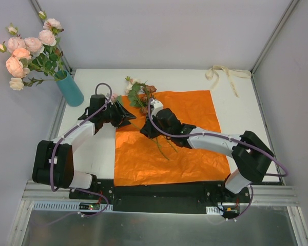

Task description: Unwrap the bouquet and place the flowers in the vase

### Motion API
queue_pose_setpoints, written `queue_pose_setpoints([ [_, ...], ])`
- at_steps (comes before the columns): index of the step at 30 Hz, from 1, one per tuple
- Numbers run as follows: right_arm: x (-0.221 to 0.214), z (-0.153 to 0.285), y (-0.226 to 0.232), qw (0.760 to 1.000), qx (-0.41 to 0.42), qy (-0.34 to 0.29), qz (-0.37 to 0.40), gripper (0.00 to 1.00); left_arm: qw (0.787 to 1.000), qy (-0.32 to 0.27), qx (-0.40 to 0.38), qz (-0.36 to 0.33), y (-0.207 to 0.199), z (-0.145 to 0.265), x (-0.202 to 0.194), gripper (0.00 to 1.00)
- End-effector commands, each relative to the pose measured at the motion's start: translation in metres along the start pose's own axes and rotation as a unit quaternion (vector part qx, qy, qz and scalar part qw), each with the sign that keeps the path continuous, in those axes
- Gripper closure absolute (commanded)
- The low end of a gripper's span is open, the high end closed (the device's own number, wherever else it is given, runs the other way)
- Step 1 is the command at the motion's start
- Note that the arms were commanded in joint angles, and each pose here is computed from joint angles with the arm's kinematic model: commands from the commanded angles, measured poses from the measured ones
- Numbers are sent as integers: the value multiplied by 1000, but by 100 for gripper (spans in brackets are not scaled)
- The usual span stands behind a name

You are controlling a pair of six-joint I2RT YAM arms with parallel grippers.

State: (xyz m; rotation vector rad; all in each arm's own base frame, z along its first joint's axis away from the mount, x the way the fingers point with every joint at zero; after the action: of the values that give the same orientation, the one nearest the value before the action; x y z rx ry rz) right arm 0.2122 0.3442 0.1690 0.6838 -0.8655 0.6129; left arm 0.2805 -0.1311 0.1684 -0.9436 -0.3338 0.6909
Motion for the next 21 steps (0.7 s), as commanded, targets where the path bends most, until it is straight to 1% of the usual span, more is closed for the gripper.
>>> queue_pose_setpoints([
  [1, 21, 11, 21, 998, 36, -49, -5, 100, 1000, -6, -11, 18, -2, -8, -2, 57],
  [5, 17, 10, 23, 998, 36, -46, -3, 100, 1000, -19, -7, 23, 1, -6, -2, 66],
  [9, 15, 10, 25, 998, 40, -44, -5, 100, 999, -31, -15, 17, -4, -2, -1, 83],
  [12, 15, 10, 27, 998, 42, -44, -7, 100, 999, -36, -26, 4, -12, 1, 0, 100],
  [13, 16, 11, 28, 998, 43, -45, -8, 100, 999, -39, -29, -3, -14, 3, 0, 100],
  [14, 16, 11, 28, 998, 42, -45, -10, 97, 999, -41, -34, -10, -17, 5, 1, 100],
  [16, 18, 14, 29, 998, 40, -46, -13, 87, 998, -48, -41, -30, -25, 10, 2, 100],
  [20, 20, 19, 25, 998, 22, -52, -20, 64, 992, -79, -46, -90, -48, 27, 8, 100],
  [21, 19, 20, 24, 998, 19, -53, -21, 54, 989, -93, -44, -103, -54, 33, 9, 100],
])
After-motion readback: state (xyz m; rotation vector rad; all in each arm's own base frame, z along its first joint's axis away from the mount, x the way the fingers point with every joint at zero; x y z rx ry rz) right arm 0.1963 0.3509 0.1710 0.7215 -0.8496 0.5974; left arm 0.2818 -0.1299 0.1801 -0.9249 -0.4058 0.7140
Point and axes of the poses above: each gripper's point midway between its finger pads, its own z axis back along the fingers, its own y axis along the line the jaws close on, x = y × z, the point moved 7 cm from there along z, back along the fingers, and after that the axes turned 12 degrees about z, right-handed, at the moved point
